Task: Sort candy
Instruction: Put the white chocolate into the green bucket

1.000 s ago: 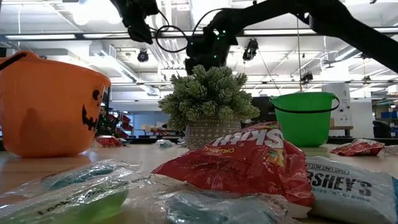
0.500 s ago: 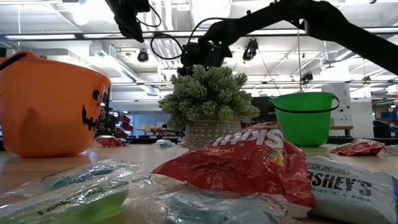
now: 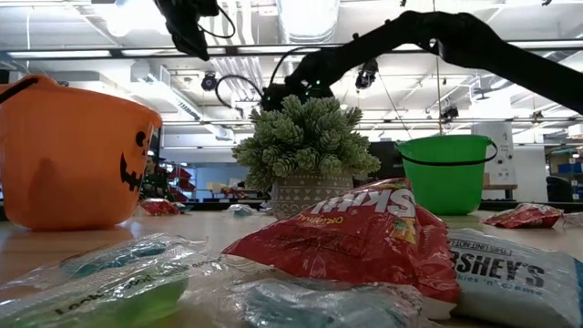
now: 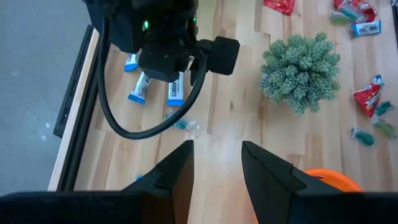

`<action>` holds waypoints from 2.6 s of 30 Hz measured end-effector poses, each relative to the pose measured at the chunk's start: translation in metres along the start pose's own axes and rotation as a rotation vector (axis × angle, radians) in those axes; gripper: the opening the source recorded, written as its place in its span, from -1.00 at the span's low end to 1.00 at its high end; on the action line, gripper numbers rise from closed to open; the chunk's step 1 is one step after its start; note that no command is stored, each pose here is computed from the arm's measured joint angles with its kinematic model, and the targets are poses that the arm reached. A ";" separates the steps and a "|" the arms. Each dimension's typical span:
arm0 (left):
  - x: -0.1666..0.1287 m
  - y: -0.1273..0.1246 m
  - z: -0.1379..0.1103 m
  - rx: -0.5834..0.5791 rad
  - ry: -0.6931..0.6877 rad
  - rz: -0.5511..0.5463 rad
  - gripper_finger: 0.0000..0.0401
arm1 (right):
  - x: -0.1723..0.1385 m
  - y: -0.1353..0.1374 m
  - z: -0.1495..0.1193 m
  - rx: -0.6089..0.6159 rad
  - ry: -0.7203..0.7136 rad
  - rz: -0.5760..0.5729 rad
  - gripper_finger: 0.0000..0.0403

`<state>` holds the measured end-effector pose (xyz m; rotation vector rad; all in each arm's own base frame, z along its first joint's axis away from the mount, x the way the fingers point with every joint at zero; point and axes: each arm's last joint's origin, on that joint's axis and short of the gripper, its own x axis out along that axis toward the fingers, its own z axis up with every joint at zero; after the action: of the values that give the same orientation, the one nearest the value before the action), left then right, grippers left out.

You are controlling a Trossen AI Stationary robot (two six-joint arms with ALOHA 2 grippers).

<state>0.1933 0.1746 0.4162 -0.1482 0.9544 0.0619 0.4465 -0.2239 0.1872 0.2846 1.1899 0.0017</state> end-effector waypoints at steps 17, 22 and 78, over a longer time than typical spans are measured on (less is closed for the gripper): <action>0.000 0.000 0.000 -0.028 0.004 -0.002 -0.42 | 0.015 -0.014 -0.008 -0.007 0.063 -0.068 0.02; 0.000 0.000 0.000 -0.028 0.004 -0.002 -0.42 | 0.017 -0.015 -0.010 -0.001 0.071 -0.067 0.02; 0.000 0.001 -0.006 -0.061 0.113 0.100 -0.42 | -0.157 0.064 -0.029 0.171 0.060 -0.196 -0.94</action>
<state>0.1878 0.1746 0.4127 -0.1609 1.0734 0.1766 0.3708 -0.1794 0.3348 0.3186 1.2761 -0.2656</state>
